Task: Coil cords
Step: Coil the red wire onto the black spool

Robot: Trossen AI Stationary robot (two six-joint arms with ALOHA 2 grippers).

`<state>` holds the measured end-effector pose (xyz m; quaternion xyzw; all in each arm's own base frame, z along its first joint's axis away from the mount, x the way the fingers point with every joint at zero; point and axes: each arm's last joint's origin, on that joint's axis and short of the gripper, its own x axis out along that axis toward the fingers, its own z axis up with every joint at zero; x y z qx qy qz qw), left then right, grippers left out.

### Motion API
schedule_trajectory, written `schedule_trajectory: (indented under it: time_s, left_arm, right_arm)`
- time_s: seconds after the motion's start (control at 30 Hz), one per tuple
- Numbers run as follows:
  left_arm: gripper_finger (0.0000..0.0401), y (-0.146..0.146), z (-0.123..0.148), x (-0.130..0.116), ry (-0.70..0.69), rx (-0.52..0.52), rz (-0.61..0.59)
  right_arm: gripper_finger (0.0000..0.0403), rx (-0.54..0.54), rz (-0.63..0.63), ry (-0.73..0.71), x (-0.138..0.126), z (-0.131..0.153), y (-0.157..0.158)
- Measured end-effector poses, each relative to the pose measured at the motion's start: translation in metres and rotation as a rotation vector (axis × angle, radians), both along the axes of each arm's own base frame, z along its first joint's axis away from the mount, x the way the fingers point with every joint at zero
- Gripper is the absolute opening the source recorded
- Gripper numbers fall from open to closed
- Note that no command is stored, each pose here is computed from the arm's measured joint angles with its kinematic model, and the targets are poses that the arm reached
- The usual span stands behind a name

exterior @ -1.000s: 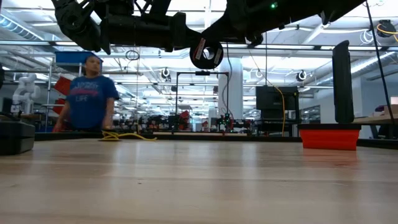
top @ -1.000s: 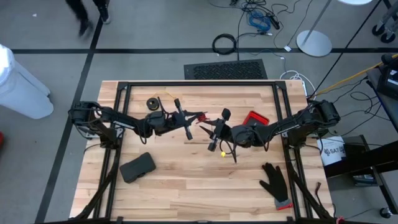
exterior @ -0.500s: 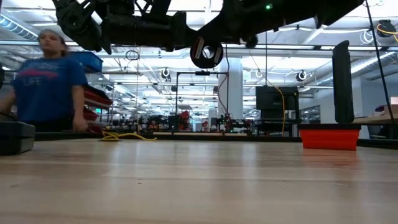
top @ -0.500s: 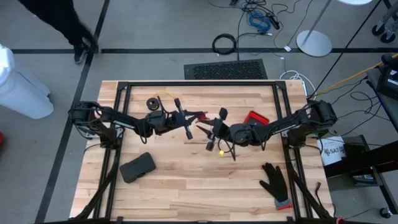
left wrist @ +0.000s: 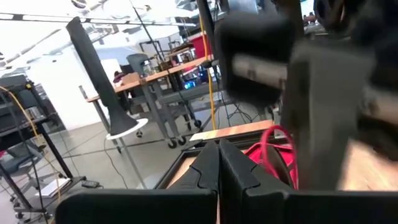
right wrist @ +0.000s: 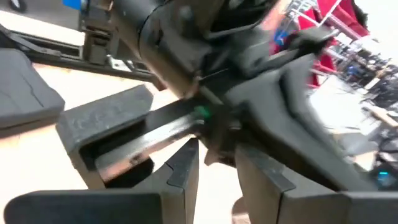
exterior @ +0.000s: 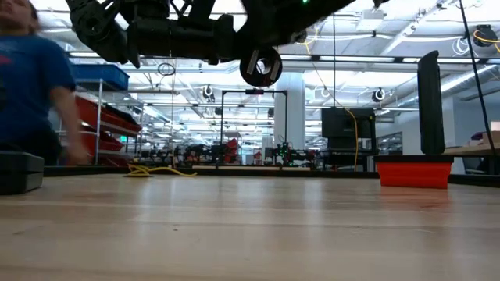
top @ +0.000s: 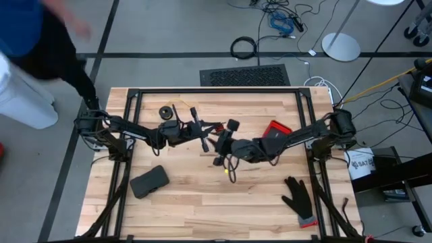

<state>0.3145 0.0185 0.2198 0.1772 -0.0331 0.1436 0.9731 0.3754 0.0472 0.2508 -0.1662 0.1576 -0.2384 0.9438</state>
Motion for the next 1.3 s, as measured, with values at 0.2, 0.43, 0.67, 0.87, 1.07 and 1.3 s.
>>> schedule_trajectory:
  time_s: [0.2,0.43,0.67,0.87,1.07,1.3]
  left_arm:
    - [0.0,-0.001,-0.001,0.0,0.016,0.001,-0.01]
    - [0.0,0.0,-0.001,0.0,0.006,0.001,-0.005]
    - [0.0,-0.002,0.0,0.0,0.004,0.001,-0.006]
    - [0.0,-0.002,0.0,0.0,0.006,0.008,-0.004]
    - [0.0,-0.002,0.0,0.0,0.006,0.007,-0.003]
    - [0.0,-0.002,0.0,0.0,-0.002,0.003,-0.004]
  right_arm:
    - [0.0093,-0.084,-0.095,0.046,-0.028,0.026,0.018]
    - [0.0093,-0.088,-0.186,0.149,-0.048,0.019,0.03]
    - [0.0093,-0.026,-0.206,0.149,-0.052,0.013,0.032]
    - [0.0093,0.046,-0.217,0.123,-0.054,0.011,0.035]
    - [0.0093,0.11,-0.262,0.104,-0.056,0.007,0.031]
    - [0.0072,0.1,-0.301,0.121,-0.058,0.005,0.026]
